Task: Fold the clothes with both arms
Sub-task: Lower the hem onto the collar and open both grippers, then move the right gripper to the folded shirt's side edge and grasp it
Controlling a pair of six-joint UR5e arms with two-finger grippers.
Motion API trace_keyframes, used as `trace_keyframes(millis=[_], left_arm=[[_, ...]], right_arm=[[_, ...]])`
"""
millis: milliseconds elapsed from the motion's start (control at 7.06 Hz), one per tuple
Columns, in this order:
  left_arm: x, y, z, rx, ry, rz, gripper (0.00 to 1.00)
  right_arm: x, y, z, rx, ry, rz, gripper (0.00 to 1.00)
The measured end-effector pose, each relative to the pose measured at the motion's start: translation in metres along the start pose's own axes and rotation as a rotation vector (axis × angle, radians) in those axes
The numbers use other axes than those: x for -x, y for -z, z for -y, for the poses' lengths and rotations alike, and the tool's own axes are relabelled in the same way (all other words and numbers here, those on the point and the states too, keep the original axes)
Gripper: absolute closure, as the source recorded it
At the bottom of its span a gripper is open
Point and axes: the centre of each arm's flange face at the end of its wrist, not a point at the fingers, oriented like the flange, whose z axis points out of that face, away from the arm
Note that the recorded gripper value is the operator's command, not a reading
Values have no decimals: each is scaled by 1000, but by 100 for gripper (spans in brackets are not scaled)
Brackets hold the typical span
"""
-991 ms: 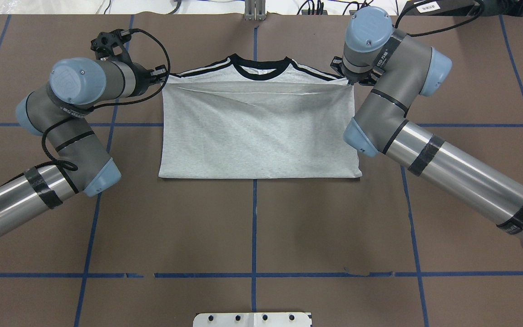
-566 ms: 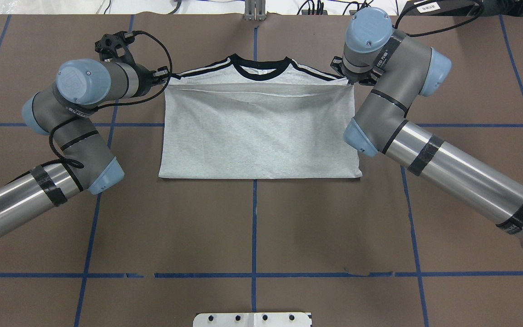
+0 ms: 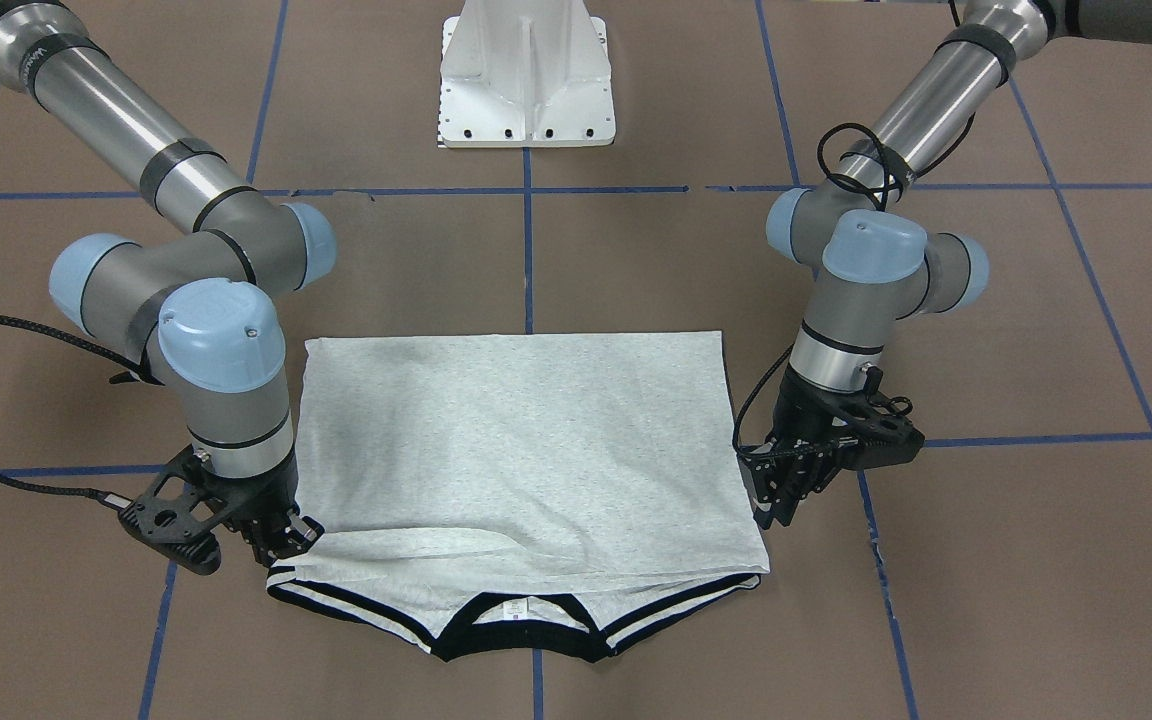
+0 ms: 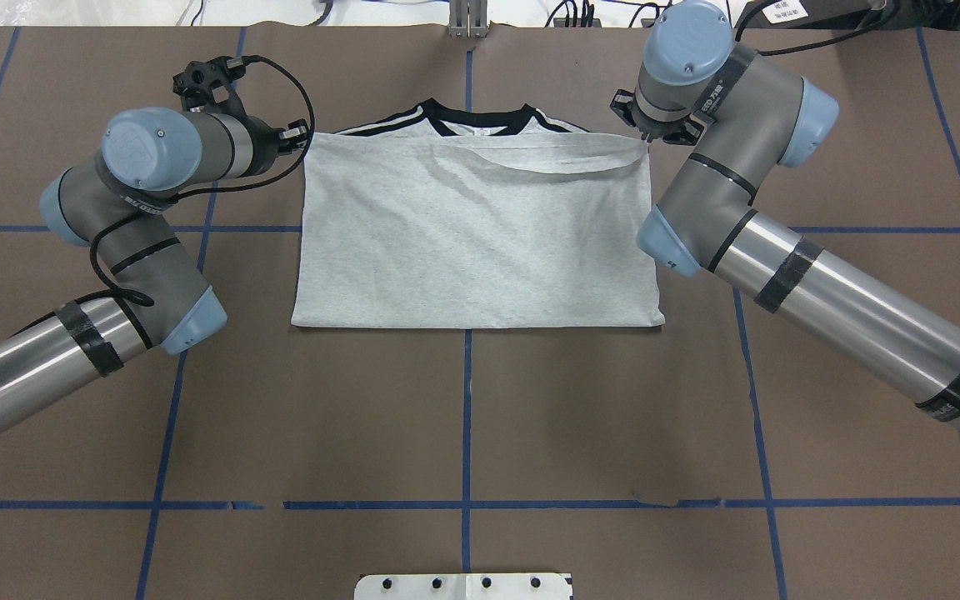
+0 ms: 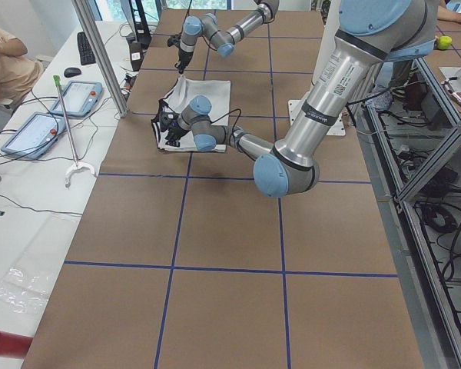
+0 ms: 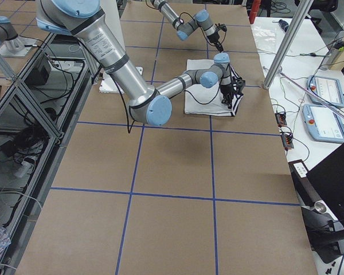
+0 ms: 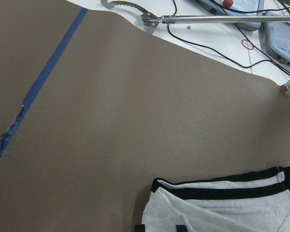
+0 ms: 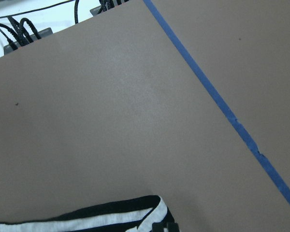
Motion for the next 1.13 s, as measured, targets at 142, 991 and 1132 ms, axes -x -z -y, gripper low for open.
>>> trace_keyframes(millis=[142, 991, 1132], left_arm=[[0, 2, 3, -5, -7, -7, 66], [-13, 24, 9, -16, -19, -64, 65], [-16, 27, 10, -18, -19, -71, 65]], right_arm=[[-2, 2, 9, -6, -3, 2, 70], [-85, 63, -84, 124, -72, 137, 39], [-110, 71, -112, 155, -125, 136, 39]])
